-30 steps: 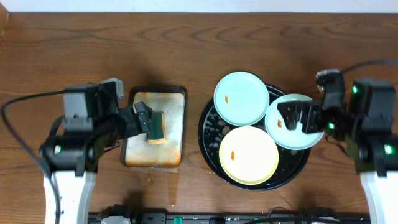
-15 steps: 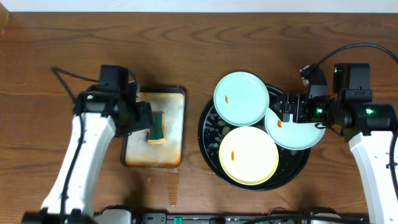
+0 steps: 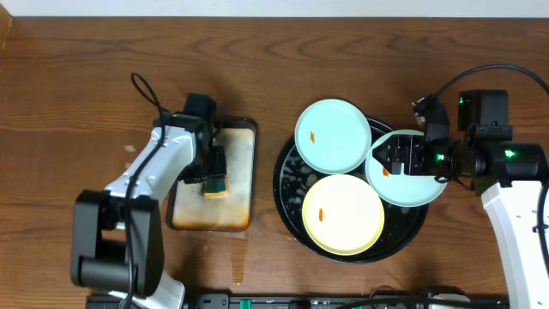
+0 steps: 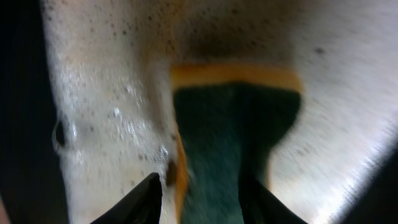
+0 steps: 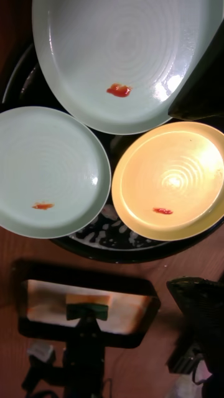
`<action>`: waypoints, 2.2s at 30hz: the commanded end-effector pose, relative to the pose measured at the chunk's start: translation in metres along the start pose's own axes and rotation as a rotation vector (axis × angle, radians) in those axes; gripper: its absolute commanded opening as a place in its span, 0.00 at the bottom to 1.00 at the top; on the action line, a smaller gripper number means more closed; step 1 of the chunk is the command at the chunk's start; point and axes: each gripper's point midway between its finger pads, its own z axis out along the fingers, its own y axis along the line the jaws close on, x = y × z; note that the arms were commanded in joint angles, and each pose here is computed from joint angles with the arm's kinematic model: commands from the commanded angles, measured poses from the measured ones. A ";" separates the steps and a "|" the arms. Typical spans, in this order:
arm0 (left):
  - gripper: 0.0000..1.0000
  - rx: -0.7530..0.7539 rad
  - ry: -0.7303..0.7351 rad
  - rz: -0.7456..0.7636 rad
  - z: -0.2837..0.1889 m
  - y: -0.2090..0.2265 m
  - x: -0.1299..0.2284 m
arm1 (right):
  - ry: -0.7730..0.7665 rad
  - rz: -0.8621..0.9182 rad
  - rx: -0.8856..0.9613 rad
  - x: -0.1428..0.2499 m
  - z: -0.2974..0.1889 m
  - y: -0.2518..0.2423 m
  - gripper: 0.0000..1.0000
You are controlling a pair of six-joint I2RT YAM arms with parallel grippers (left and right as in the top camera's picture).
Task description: Clean dirty plates on tray and stack at the side
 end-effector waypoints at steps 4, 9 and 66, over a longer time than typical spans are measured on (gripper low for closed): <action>0.38 0.002 0.094 -0.004 0.034 -0.006 0.008 | -0.008 -0.010 0.002 -0.003 -0.003 0.002 0.79; 0.08 -0.012 0.123 -0.008 0.046 -0.003 0.010 | -0.004 -0.008 0.002 -0.002 -0.003 0.002 0.79; 0.52 0.048 -0.042 0.005 -0.003 -0.004 0.022 | -0.008 -0.010 0.002 -0.003 -0.003 0.002 0.78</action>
